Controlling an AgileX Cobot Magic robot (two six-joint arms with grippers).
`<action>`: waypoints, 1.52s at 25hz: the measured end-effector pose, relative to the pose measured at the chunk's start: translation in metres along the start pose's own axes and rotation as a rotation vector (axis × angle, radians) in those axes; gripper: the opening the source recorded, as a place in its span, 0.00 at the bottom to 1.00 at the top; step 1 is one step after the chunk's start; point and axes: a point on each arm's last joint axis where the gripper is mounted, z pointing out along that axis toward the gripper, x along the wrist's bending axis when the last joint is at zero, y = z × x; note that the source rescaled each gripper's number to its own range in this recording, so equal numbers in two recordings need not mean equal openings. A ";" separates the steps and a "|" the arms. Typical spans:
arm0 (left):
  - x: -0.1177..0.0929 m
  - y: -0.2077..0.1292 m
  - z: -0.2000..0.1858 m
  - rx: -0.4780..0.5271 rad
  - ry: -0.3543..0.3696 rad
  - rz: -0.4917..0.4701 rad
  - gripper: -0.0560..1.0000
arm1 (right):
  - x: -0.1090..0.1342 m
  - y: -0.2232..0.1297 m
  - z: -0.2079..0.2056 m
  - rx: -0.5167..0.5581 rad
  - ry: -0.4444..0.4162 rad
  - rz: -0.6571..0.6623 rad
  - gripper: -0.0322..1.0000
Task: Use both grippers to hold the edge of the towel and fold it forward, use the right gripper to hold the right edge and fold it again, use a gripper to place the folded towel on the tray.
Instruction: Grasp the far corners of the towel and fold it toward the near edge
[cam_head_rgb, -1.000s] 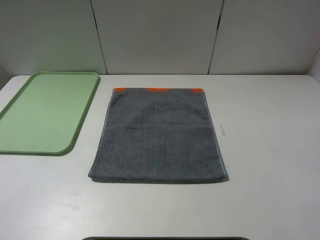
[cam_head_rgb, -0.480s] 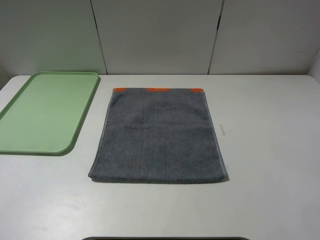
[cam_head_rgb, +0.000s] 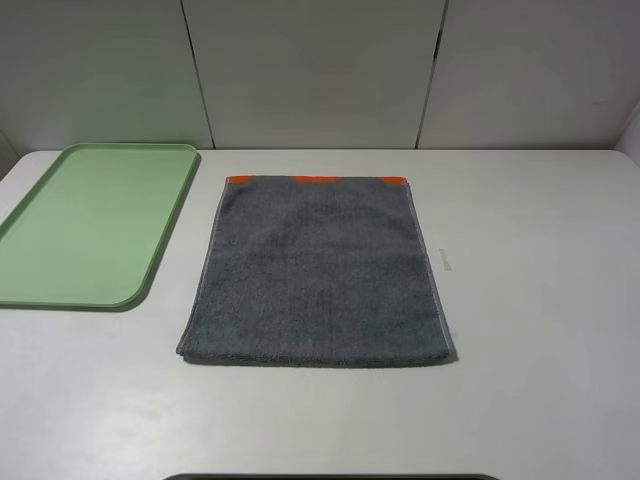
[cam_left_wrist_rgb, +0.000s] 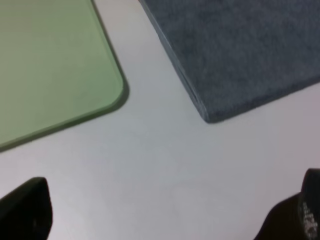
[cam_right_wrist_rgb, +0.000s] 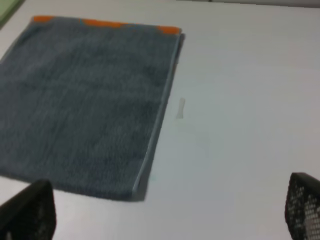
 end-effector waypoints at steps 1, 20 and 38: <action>0.001 0.004 0.000 0.008 -0.010 0.014 1.00 | -0.001 0.005 0.002 0.016 0.010 -0.027 1.00; 0.012 0.054 0.045 0.250 -0.092 0.543 1.00 | -0.014 0.049 0.073 0.262 0.157 -0.521 1.00; -0.012 0.074 0.092 0.327 -0.078 0.866 1.00 | -0.009 0.049 0.152 0.332 0.340 -0.928 1.00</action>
